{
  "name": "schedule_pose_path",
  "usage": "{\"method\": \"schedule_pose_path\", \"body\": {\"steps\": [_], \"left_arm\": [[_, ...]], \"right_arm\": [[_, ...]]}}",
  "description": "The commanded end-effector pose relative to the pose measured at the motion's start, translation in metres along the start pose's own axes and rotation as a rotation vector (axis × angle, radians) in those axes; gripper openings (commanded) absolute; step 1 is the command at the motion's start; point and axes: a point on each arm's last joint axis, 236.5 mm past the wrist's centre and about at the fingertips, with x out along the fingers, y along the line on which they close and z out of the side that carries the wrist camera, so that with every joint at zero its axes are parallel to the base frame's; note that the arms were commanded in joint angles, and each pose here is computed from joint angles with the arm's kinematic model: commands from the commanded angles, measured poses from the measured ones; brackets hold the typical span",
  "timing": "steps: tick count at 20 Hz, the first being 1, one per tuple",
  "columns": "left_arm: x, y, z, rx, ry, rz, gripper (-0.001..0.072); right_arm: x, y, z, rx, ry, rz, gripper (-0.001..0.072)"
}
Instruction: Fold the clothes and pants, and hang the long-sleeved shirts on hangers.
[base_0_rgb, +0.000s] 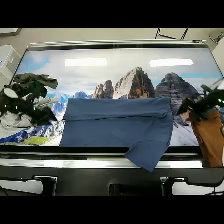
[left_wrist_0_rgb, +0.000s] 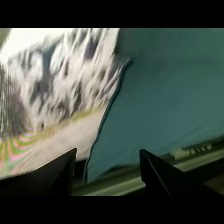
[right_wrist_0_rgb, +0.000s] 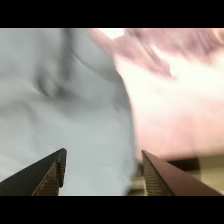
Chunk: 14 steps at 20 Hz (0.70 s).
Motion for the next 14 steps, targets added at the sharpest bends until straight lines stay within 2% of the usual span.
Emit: {"method": "schedule_pose_path", "body": {"steps": [1, 5, 6, 9, 10, 11, 13, 14], "left_arm": [[0.04, 0.026, -0.06, -0.045, 0.083, -0.008, 0.042], [0.069, 0.015, -0.072, -0.047, 0.045, -0.095, 0.0418], [0.073, 0.011, -0.07, -0.053, 0.032, -0.107, 0.0366], [0.082, 0.008, -0.066, -0.049, 0.016, -0.088, 0.0346], [0.083, 0.008, -0.062, -0.058, 0.0, -0.078, 0.015], [0.084, 0.008, -0.059, -0.061, -0.009, -0.074, 0.0031], [0.084, 0.007, -0.059, -0.06, -0.011, -0.076, 0.003], [0.083, 0.007, -0.059, -0.059, -0.011, -0.076, 0.003]], "right_arm": [[0.015, -0.031, -0.05, 0.001, 0.097, -0.044, 0.0567], [0.032, -0.03, -0.075, -0.003, 0.153, -0.018, 0.0565], [0.032, -0.028, -0.075, -0.002, 0.153, -0.011, 0.0565], [0.032, -0.024, -0.075, -0.002, 0.156, 0.003, 0.0564], [0.034, -0.025, -0.078, 0.0, 0.163, 0.003, 0.0561], [0.038, -0.026, -0.083, -0.003, 0.176, 0.003, 0.0561], [0.057, -0.031, -0.103, -0.005, 0.198, 0.006, 0.057], [0.073, -0.033, -0.118, -0.004, 0.213, 0.018, 0.0601]]}}
